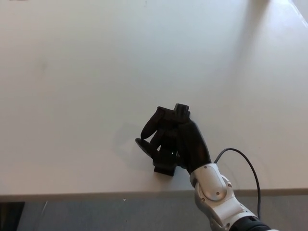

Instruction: The robot uses its right hand to press on the stapler that is in the middle of the desk

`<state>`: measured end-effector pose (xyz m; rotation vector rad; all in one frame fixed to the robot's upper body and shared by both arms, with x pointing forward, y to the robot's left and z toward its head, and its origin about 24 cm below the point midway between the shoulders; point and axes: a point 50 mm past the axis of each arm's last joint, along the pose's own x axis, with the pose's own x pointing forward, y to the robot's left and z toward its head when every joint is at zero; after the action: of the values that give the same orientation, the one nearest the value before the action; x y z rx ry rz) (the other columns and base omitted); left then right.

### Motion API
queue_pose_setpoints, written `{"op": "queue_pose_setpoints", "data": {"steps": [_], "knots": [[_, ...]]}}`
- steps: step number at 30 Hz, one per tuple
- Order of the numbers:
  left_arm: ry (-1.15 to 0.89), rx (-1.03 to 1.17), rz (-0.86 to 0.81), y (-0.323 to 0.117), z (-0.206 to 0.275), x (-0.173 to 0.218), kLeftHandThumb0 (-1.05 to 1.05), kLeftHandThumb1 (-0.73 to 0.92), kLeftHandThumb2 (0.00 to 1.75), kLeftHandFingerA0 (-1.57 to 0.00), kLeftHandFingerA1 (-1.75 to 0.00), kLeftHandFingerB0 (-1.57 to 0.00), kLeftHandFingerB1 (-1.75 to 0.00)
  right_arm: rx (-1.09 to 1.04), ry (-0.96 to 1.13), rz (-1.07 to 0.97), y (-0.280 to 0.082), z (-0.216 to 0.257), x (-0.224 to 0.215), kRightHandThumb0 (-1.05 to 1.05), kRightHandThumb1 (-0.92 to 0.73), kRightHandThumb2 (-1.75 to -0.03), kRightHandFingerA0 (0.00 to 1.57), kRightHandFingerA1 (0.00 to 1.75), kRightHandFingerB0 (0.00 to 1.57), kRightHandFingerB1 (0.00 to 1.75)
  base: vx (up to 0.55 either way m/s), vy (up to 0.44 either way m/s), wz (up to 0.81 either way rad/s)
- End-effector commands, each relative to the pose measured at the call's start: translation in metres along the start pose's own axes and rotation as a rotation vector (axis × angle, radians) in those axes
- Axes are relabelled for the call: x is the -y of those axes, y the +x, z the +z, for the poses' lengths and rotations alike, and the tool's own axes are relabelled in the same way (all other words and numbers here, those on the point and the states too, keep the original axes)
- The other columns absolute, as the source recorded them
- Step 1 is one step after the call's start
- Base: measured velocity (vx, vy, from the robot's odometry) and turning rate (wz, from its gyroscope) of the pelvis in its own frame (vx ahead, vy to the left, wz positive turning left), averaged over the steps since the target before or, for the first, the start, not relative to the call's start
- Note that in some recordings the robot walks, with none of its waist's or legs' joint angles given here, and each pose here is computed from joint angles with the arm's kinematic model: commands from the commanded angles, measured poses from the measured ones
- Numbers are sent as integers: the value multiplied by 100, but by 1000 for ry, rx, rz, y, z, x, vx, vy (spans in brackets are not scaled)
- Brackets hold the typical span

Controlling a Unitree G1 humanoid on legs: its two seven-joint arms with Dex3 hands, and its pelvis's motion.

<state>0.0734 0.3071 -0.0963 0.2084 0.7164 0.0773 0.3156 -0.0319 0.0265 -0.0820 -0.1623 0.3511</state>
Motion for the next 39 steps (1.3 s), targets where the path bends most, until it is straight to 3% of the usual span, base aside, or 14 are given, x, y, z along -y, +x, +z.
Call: {"op": "queue_pose_setpoints", "data": {"steps": [1, 2, 5, 8, 9, 12, 14, 20, 24, 30, 31, 35, 36, 39], "knots": [[-34, -17, 72, -10, -9, -12, -33, 68, 120, -7, -53, -6, -52, 124, 286, 104, 23, 67, -85, -24, -61, -57, 78, 166, 65, 155, 0, 0, 0], [-29, -13, 68, -11, -10, -12, -33, 68, 120, -8, -53, -6, -52, 243, 247, 91, 35, 96, -75, -22, -56, -59, 84, 162, 73, 152, 0, 0, 0], [-1, -29, 65, -10, -13, -15, -34, 66, 119, -8, -52, -6, -52, 452, 268, 108, 46, 170, -46, -23, -61, -59, 79, 164, 66, 155, 0, 0, 0], [-26, -35, 68, -9, -14, -15, -33, 68, 120, -7, -52, -6, -52, 581, 219, 93, 41, 203, -24, -21, -62, -58, 79, 167, 64, 157, 0, 0, 0], [-25, -34, 70, -10, -13, -14, -32, 70, 121, -7, -52, -6, -52, 623, 196, 85, 37, 214, -14, -23, -65, -53, 74, 175, 55, 162, 0, 0, 0], [-12, -26, 62, -9, -10, -18, -33, 68, 120, -8, -53, -7, -52, 682, 136, 63, 30, 230, 4, -21, -65, -54, 74, 171, 63, 163, 0, 0, 0], [10, -37, 57, -9, -11, -20, -33, 68, 120, -6, -52, -6, -52, 744, 126, 77, 19, 246, 27, -16, -64, -56, 77, 175, 56, 173, 0, 0, 0], [-18, -41, 57, -10, -13, -22, -34, 68, 120, -6, -52, -5, -51, 778, 67, 52, -6, 262, 67, -18, -62, -56, 81, 175, 59, 173, 0, 0, 0], [-22, -46, 70, -9, -12, -24, -33, 69, 120, -7, -53, -7, -53, 775, 10, 27, -37, 257, 100, -15, -64, -56, 81, 175, 55, 172, 0, 0, 0], [6, -66, 92, -8, -11, -29, -32, 70, 120, -8, -52, -5, -51, 771, -83, 13, -89, 261, 140, -13, -67, -58, 84, 175, 65, 168, 0, 0, 0], [6, -62, 89, -8, -11, -29, -32, 71, 121, -7, -52, -5, -51, 765, -87, 8, -97, 261, 147, -12, -66, -57, 87, 175, 62, 174, 0, 0, 0], [0, -59, 94, -6, -9, -31, -32, 71, 121, -7, -52, -5, -51, 757, -85, 16, -96, 263, 146, -12, -66, -57, 87, 175, 62, 174, 0, 0, 0], [45, -33, 61, -4, -3, -34, -31, 70, 122, -9, -54, -10, -54, 753, -227, -107, -152, 269, 168, -12, -68, -59, 88, 175, 66, 175, 0, 0, 0], [-9, -74, 75, 1, -6, -35, -33, 69, 122, -7, -53, -6, -53, 754, -209, -131, -169, 272, 173, -11, -66, -59, 90, 175, 68, 175, 0, 0, 0]]}}
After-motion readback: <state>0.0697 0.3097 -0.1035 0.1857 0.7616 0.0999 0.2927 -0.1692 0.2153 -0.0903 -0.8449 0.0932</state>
